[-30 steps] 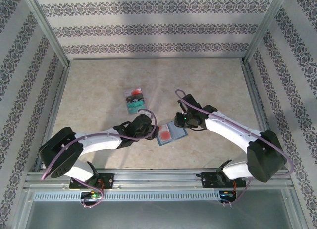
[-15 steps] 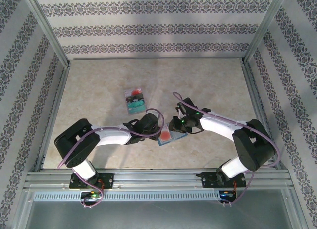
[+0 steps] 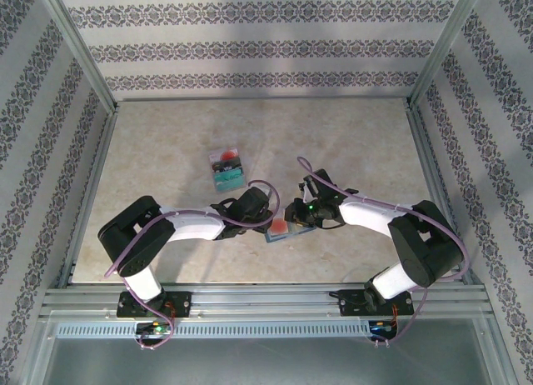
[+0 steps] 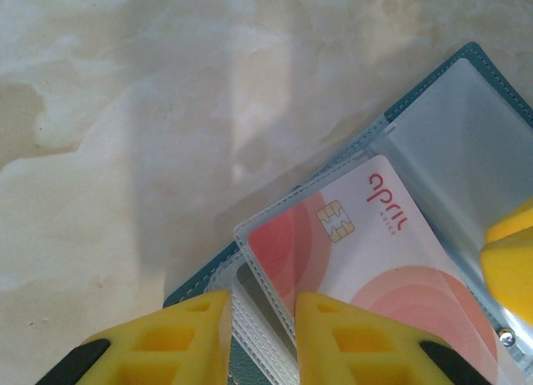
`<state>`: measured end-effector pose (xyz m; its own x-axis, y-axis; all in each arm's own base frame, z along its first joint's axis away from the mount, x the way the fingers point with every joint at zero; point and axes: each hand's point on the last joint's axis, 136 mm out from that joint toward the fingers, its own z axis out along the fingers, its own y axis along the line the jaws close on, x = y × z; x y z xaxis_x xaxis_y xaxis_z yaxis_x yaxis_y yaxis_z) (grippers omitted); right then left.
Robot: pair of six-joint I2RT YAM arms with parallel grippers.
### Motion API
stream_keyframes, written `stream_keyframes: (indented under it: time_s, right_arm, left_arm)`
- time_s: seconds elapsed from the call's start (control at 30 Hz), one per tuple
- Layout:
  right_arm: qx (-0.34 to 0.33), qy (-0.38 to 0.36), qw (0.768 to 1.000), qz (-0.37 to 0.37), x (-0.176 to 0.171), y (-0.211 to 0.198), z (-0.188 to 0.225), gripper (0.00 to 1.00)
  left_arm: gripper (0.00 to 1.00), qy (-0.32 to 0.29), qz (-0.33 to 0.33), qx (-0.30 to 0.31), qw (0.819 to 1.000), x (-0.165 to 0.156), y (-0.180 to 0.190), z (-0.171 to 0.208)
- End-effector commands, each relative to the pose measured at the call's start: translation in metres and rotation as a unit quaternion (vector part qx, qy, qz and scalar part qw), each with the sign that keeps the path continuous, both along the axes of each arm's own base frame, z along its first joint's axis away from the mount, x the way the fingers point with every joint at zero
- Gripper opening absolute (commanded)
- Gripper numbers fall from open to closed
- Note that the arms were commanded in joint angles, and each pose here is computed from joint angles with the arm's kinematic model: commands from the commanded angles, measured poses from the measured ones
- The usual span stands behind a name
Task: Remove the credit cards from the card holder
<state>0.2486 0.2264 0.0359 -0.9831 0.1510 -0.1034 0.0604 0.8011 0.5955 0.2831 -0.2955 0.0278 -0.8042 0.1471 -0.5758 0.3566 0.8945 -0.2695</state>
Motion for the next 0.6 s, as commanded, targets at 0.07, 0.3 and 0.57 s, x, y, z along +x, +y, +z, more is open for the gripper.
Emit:
stream_keyframes:
  time_s: [0.07, 0.3, 0.57]
  right_arm:
    - [0.022, 0.006, 1.0, -0.01, 0.0023, 0.0019, -0.0056, 0.27]
    - [0.035, 0.007, 0.999, -0.012, 0.0036, 0.0057, -0.0075, 0.25]
    - [0.052, 0.01, 0.998, -0.013, 0.0036, 0.0101, -0.0127, 0.22]
  left_arm:
    - [0.26, -0.004, -0.006, 0.015, 1.0, 0.0055, 0.0021, -0.0064]
    - [0.25, -0.009, -0.006, 0.023, 1.0, 0.0095, 0.0037, -0.0084]
    - [0.25, -0.004, -0.007, 0.017, 1.0, 0.0088, 0.0009, -0.0101]
